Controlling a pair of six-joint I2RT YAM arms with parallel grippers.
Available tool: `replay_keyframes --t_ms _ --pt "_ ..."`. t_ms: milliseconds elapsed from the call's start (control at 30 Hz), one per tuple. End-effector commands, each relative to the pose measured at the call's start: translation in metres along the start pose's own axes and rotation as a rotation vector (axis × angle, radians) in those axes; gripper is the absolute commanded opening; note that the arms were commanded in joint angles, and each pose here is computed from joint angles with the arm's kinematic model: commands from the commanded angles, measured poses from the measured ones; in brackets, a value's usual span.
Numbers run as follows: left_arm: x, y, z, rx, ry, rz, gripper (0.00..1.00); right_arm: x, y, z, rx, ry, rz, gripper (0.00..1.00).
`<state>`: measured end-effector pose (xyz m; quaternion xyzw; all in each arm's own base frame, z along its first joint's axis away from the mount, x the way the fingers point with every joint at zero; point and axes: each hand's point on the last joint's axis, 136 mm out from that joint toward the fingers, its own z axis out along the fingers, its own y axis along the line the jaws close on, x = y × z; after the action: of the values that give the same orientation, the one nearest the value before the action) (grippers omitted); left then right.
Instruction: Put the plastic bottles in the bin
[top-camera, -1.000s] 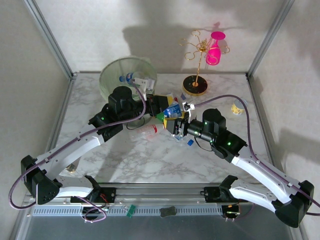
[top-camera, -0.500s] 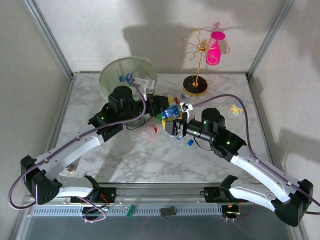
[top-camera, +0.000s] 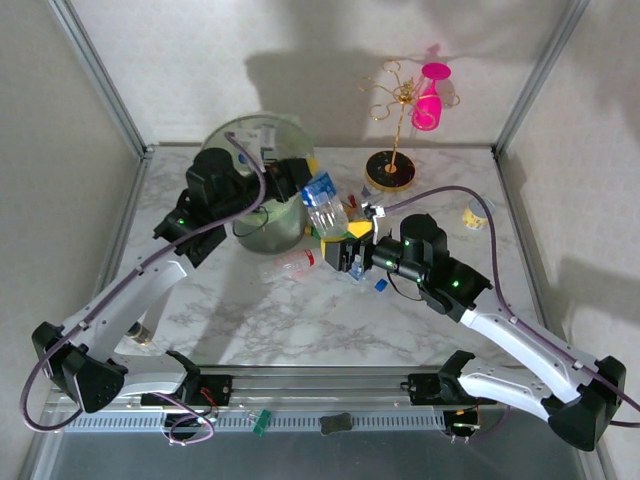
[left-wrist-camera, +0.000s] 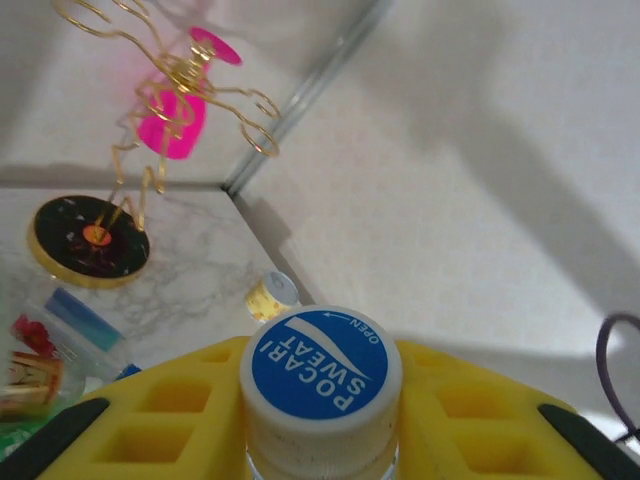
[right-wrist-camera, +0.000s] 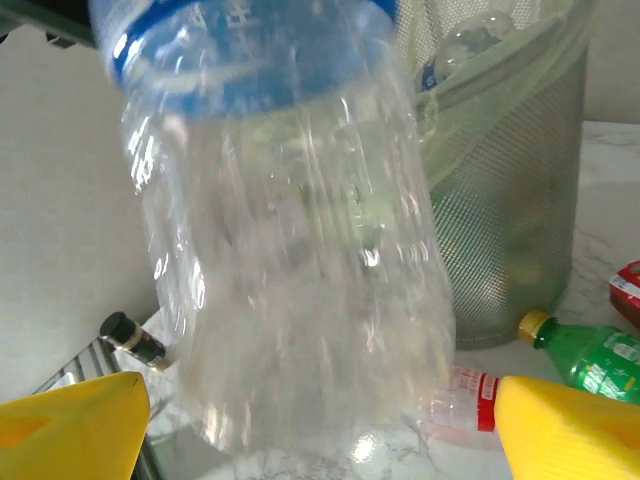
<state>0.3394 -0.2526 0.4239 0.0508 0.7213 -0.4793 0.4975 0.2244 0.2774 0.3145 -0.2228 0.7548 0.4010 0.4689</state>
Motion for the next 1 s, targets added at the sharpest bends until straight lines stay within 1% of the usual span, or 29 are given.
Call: replay_keyframes --t_ms 0,100,233,433,500,600,767,867,967 --pt "-0.05 0.01 -0.03 -0.031 -0.171 -0.014 0.0 -0.012 -0.001 -0.01 0.035 -0.045 -0.005 0.9" --pt "-0.068 0.023 -0.037 -0.051 -0.218 -0.013 0.0 -0.011 -0.003 -0.012 0.045 -0.049 -0.004 0.9" --pt "-0.092 0.041 -0.045 -0.112 -0.285 -0.015 0.0 -0.014 -0.002 -0.015 0.046 -0.059 -0.005 0.91" --pt "-0.118 0.079 -0.061 -0.258 -0.423 -0.089 0.0 -0.012 -0.003 -0.014 0.046 -0.054 -0.004 0.91" --pt "-0.122 0.094 -0.064 -0.317 -0.448 -0.108 0.0 -0.011 -0.003 -0.015 0.047 -0.052 -0.002 0.95" --pt "-0.121 0.115 -0.066 -0.383 -0.463 -0.159 0.0 -0.011 -0.005 -0.016 0.062 -0.055 -0.004 0.95" --pt "-0.107 0.157 -0.068 -0.529 -0.453 -0.243 0.0 -0.018 -0.01 -0.021 0.103 -0.076 -0.01 0.95" --pt "-0.093 0.18 -0.064 -0.605 -0.417 -0.282 0.0 -0.018 -0.014 -0.021 0.124 -0.078 -0.017 0.97" --pt "-0.074 0.195 -0.05 -0.615 -0.347 -0.332 0.0 -0.019 -0.015 -0.02 0.135 -0.074 -0.023 0.98"
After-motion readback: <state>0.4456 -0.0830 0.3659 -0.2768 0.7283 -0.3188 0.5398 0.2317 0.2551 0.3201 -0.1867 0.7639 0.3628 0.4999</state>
